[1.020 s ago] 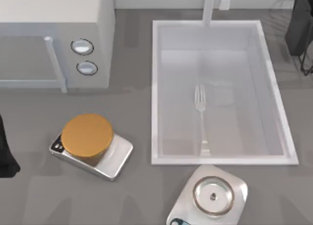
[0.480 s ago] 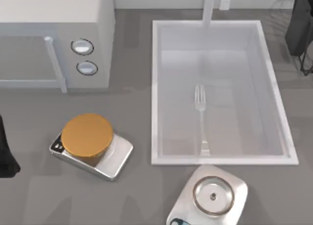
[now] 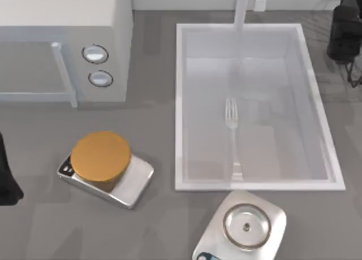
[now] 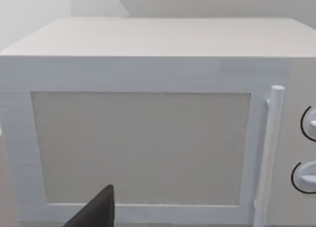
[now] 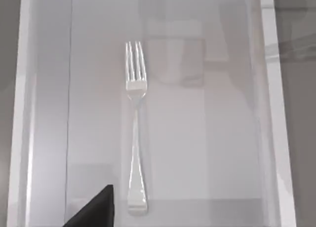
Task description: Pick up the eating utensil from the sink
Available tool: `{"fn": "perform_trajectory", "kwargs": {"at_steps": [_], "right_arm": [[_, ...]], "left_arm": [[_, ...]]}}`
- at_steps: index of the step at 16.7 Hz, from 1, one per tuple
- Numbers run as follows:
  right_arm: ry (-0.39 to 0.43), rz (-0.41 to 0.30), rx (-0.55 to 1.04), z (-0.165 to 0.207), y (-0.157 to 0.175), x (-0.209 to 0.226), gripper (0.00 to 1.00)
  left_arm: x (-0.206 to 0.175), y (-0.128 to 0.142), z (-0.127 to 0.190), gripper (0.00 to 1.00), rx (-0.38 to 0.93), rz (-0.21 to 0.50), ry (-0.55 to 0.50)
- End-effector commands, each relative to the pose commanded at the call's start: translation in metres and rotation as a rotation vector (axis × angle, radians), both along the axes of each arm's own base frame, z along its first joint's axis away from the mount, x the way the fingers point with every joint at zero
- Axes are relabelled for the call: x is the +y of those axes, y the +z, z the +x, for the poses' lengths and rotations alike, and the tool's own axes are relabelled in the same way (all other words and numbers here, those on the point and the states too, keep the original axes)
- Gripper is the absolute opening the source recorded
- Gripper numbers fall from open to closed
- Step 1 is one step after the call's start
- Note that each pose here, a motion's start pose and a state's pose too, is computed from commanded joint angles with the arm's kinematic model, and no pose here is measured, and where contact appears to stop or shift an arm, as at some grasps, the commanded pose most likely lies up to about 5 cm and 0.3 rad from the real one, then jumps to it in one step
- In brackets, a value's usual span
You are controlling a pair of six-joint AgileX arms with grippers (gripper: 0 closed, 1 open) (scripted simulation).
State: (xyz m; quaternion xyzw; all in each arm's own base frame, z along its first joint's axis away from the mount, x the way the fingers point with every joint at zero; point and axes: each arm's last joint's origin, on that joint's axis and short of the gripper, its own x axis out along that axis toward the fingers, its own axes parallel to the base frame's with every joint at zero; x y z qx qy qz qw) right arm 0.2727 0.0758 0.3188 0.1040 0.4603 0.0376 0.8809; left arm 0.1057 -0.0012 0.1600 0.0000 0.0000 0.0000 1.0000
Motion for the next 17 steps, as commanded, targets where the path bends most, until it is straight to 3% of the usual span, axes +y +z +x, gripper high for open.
{"fn": "perform_trajectory", "kwargs": {"at_steps": [4, 8, 13, 17], "right_arm": [[0.023, -0.048, 0.248, 0.081, -0.025, 0.053, 1.0], [0.05, -0.12, 0.449, 0.138, -0.085, 0.104, 1.0], [0.079, -0.189, 0.587, 0.166, -0.148, 0.142, 1.0], [0.086, -0.201, 0.606, 0.168, -0.16, 0.149, 1.0]], "left_arm": [[0.0, 0.0, 0.0, 1.0, 0.0, 0.0, 0.0], [0.0, 0.0, 0.0, 1.0, 0.0, 0.0, 0.0], [0.0, 0.0, 0.0, 1.0, 0.0, 0.0, 0.0], [0.0, 0.0, 0.0, 1.0, 0.0, 0.0, 0.0]]}}
